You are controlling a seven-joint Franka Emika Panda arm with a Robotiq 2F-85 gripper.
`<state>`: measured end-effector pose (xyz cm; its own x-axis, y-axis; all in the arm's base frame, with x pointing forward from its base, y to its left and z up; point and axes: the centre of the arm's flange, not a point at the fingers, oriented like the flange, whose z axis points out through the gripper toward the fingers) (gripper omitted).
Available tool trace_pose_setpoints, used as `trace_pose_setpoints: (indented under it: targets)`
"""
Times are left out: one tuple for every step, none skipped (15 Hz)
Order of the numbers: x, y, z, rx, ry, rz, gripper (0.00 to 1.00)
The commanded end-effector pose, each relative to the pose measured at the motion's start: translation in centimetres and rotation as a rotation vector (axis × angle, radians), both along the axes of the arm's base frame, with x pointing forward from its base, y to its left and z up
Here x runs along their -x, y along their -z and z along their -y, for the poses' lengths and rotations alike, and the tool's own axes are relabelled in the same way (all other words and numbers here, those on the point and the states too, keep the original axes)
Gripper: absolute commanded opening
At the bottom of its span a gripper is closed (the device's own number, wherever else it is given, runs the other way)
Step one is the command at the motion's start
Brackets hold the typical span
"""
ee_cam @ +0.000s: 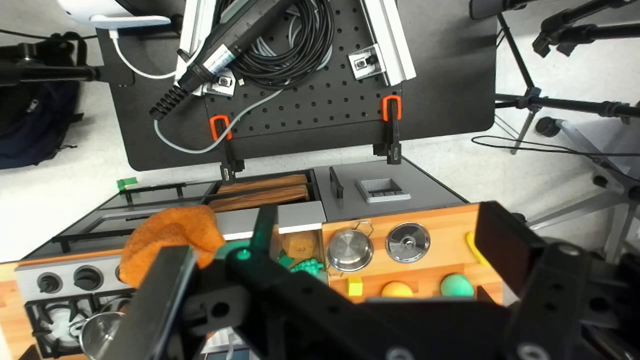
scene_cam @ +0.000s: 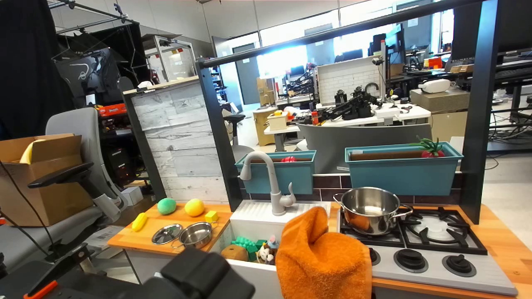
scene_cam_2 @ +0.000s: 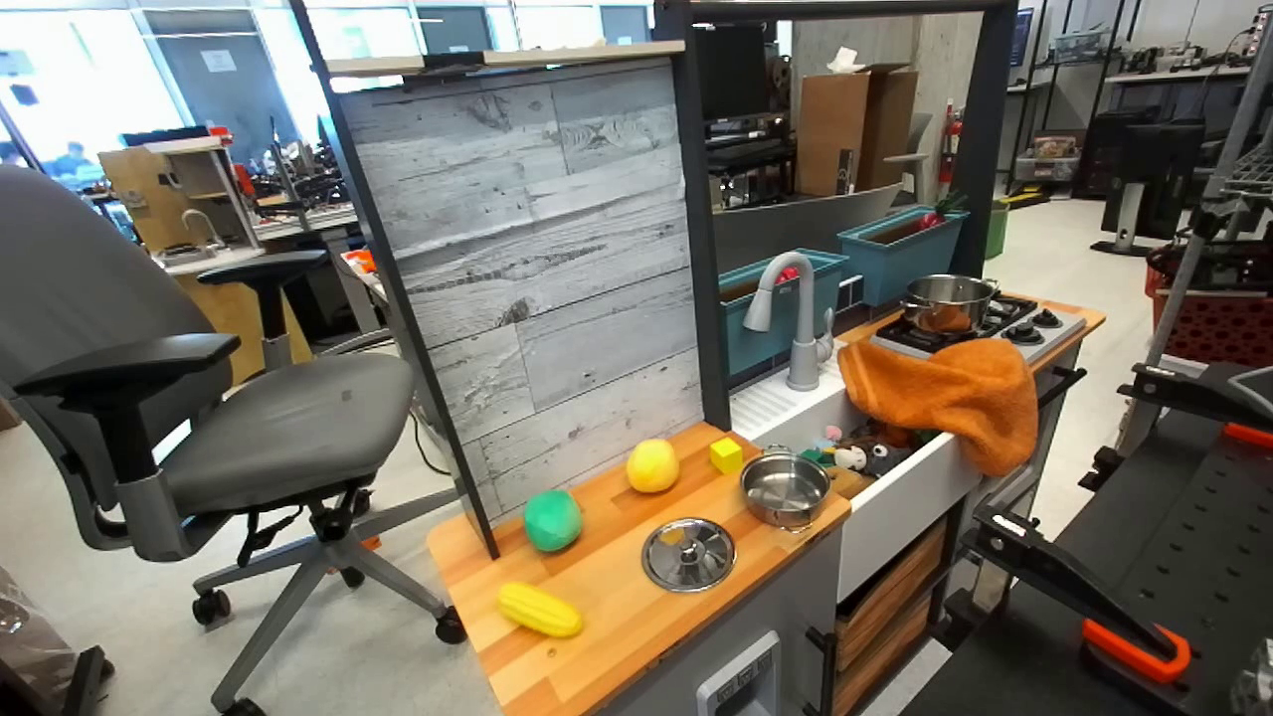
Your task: Put the yellow cube inside the silver pot on the left
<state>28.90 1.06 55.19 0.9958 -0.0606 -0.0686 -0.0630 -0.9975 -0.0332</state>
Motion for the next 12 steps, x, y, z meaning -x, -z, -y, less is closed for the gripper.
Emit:
trace_pose_setpoints:
  targets:
    - [-1.8, 0.8, 0.4, -0.016, 0.005, 0.054, 1.0]
    - [-2.4, 1.0, 0.5, -0.018, 0.011, 0.079, 1.0]
    - [-3.3, 1.1, 0.7, -0.018, 0.017, 0.087, 1.0]
    - [-4.0, 1.2, 0.9, -0.017, 0.016, 0.088, 1.0]
    - [-4.7, 1.2, 1.1, -0.023, 0.015, 0.072, 1.0]
    - [-5.2, 1.4, 1.3, -0.028, 0.016, 0.066, 1.0]
    - [-5.8, 1.7, 1.3, -0.033, 0.016, 0.058, 1.0]
    - [-6.3, 1.9, 1.2, -0.035, 0.015, 0.05, 1.0]
    - [-6.9, 2.1, 0.9, -0.036, 0.018, 0.053, 1.0]
    - [-7.6, 2.3, 0.6, -0.035, 0.018, 0.052, 1.0]
    - [-8.4, 2.4, 0.2, -0.03, 0.016, 0.051, 1.0]
    - [-9.0, 2.5, -0.1, -0.026, 0.016, 0.049, 1.0]
